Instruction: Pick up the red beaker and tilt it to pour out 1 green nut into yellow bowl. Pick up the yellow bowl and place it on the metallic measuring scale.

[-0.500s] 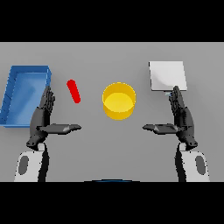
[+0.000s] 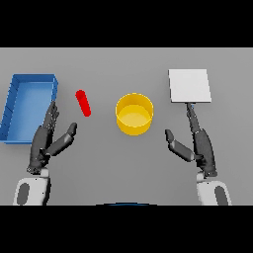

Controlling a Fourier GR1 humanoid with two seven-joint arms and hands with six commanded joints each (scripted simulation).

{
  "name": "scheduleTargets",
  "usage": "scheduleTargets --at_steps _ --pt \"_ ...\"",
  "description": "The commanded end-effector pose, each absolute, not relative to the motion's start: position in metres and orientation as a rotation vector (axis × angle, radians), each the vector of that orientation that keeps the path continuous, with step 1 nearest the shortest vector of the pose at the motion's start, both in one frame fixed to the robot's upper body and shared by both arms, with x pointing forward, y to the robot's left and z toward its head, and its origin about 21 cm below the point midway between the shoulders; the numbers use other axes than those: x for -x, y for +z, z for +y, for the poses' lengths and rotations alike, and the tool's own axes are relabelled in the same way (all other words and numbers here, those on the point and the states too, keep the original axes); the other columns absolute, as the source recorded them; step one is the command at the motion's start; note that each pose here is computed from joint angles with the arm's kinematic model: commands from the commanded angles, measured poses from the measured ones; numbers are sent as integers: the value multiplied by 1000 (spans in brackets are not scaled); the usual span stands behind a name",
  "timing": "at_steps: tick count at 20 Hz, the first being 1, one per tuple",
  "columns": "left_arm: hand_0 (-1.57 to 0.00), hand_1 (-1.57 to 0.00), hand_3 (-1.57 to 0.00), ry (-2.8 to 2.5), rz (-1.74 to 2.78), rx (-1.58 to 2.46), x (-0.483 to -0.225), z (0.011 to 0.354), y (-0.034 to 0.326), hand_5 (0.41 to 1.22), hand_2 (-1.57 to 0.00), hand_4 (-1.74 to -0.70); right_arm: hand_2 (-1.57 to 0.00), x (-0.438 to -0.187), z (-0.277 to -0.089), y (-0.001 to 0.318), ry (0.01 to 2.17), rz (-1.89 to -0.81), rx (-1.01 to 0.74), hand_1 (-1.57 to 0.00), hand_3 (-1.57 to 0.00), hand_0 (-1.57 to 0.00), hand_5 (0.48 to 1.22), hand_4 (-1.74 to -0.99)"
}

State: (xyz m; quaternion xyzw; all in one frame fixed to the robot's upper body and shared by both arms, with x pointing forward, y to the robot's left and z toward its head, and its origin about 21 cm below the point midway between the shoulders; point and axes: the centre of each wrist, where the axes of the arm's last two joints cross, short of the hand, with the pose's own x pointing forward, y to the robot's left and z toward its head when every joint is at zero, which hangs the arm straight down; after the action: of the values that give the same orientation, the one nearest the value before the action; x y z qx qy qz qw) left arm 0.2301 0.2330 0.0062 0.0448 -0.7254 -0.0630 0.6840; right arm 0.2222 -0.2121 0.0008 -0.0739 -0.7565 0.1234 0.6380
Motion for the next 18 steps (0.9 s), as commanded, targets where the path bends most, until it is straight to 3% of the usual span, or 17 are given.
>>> scheduleTargets --at_steps 1,6,9,18 --pt "1 1 1 -149 -1605 -101 -231 230 7 615 1 -1096 1 -223 -211 3 292 -1720 182 1 1 1 668 -1126" --pt "1 1 1 -198 -1568 -123 -235 224 4 612 1 -1090 1 -221 -208 4 274 -1712 186 1 1 1 653 -1123" --pt "1 1 1 -222 -1592 -122 -251 218 0 627 1 -1116 1 -222 -216 7 269 -1702 192 1 1 1 650 -1143" --pt "1 1 1 -216 -1569 -145 -311 211 -16 631 1 -1163 1 -224 -214 6 244 -1723 157 1 1 1 666 -1230"
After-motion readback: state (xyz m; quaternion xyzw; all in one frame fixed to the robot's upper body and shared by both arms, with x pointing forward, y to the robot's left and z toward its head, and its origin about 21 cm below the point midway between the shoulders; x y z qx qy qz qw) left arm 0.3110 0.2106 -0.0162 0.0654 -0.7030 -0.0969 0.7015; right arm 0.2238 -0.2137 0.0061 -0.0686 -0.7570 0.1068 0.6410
